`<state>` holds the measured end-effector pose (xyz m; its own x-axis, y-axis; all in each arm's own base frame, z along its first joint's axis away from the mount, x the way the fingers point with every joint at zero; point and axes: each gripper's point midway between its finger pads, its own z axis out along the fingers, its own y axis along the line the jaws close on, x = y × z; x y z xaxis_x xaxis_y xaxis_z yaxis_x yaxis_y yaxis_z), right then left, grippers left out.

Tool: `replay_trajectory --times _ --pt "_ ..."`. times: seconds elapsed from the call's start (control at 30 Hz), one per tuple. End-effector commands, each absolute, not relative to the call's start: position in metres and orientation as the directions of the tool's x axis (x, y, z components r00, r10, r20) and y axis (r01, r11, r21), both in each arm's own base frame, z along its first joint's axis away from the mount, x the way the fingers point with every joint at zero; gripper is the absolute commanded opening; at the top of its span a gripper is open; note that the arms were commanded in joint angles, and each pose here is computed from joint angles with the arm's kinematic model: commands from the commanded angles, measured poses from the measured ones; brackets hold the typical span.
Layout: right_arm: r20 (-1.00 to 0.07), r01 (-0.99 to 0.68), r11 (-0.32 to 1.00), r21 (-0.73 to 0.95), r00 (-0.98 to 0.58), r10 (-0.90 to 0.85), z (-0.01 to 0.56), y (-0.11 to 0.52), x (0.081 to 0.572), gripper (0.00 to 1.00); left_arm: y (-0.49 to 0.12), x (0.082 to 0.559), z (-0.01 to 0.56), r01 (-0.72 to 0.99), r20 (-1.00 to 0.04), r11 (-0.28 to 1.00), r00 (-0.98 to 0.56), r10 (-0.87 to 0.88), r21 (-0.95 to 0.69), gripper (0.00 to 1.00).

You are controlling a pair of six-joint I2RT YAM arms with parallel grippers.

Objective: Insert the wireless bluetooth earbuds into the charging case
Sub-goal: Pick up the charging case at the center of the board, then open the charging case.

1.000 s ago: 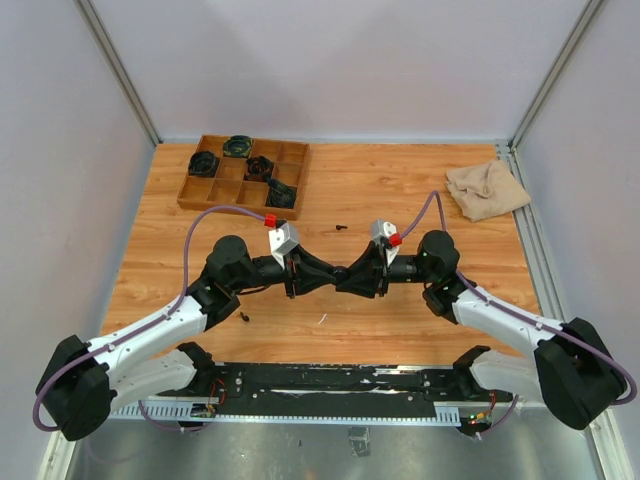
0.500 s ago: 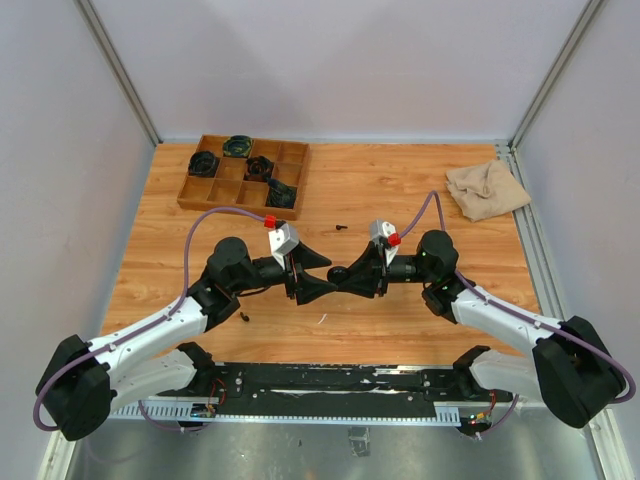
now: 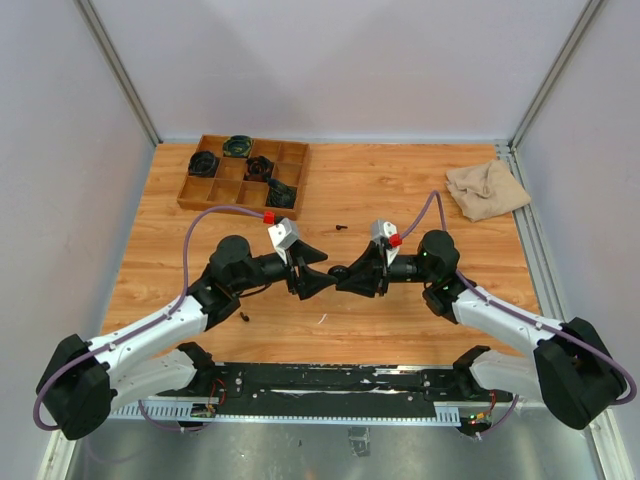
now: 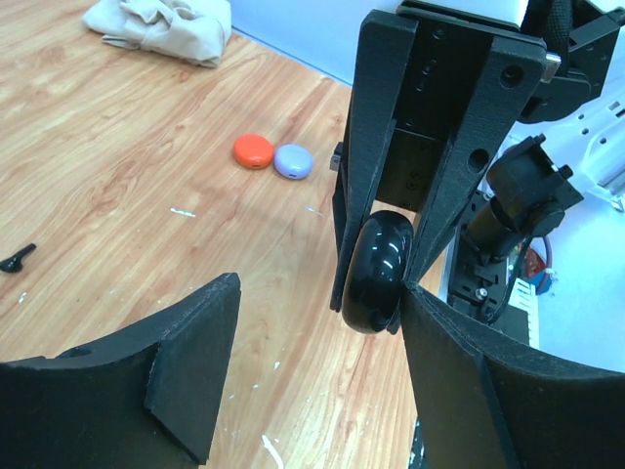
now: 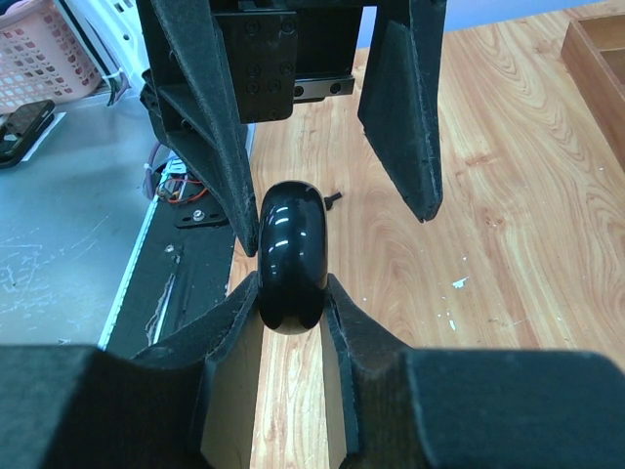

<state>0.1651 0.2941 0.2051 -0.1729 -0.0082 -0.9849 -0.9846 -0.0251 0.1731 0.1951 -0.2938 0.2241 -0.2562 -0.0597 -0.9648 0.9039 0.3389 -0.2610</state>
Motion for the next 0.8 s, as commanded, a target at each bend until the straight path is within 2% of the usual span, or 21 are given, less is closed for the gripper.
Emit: replay_trajectory --times 0.0,0.77 --pt "-0.995 -0.994 -0.044 0.101 -0.102 0.017 0.218 0.292 0.165 0.07 -0.291 0.208 0.242 0.884 -0.968 0.394 -0.234 -0.095 -0.252 0.71" --pt "-0.995 -0.994 -0.058 0.097 -0.098 0.001 0.211 0.291 0.163 0.07 -0.284 0.221 0.268 0.848 -0.967 0.463 -0.217 -0.136 -0.256 0.73"
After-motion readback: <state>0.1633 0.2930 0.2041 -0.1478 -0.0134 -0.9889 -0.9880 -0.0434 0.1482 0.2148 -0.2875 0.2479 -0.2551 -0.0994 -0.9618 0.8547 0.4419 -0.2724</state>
